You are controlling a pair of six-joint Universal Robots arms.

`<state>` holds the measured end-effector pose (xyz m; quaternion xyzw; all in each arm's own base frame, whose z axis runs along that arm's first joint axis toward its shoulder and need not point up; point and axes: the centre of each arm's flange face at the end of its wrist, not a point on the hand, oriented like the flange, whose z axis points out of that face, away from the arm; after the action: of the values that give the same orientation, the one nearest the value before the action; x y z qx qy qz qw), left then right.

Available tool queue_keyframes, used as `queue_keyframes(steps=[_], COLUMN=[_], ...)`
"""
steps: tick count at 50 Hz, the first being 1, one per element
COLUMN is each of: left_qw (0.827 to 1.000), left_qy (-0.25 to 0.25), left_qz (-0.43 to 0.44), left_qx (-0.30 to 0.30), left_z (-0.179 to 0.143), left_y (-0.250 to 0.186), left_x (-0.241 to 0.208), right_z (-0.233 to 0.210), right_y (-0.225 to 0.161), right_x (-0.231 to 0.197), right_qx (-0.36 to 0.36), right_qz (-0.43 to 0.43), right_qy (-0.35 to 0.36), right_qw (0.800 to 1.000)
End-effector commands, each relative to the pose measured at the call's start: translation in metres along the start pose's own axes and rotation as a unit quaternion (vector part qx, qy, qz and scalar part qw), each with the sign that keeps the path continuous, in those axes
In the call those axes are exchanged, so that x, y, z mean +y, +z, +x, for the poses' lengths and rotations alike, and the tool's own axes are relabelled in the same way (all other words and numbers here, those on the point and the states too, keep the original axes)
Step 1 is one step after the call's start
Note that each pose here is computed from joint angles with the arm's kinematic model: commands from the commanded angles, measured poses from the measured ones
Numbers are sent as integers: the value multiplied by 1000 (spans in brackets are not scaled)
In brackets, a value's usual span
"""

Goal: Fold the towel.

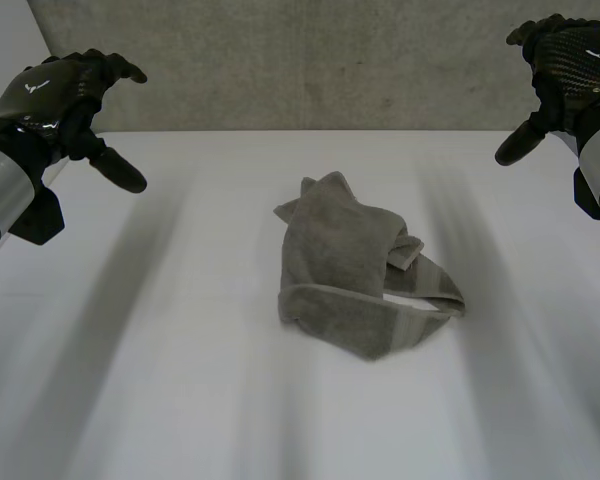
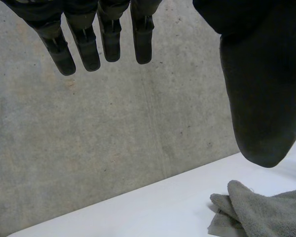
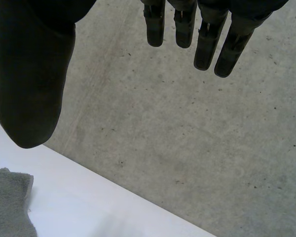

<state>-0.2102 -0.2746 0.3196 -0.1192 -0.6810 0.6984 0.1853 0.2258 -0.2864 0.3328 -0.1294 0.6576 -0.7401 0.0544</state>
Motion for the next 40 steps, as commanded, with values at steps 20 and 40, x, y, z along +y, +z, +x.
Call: queue_keyframes(steps=[20,40], left_qw=[1000,1000], left_qy=[-1,-2], left_qz=[-5,-8], left_qx=[8,15], left_z=[4,9], left_y=[0,-1], left_x=[3,6], right_z=[-2,-5], right_y=[-2,-2], right_x=[1,4], right_qx=[-5,-9], right_qz=[-4,-11], right_qy=[-6,-6], right_qw=[1000,1000])
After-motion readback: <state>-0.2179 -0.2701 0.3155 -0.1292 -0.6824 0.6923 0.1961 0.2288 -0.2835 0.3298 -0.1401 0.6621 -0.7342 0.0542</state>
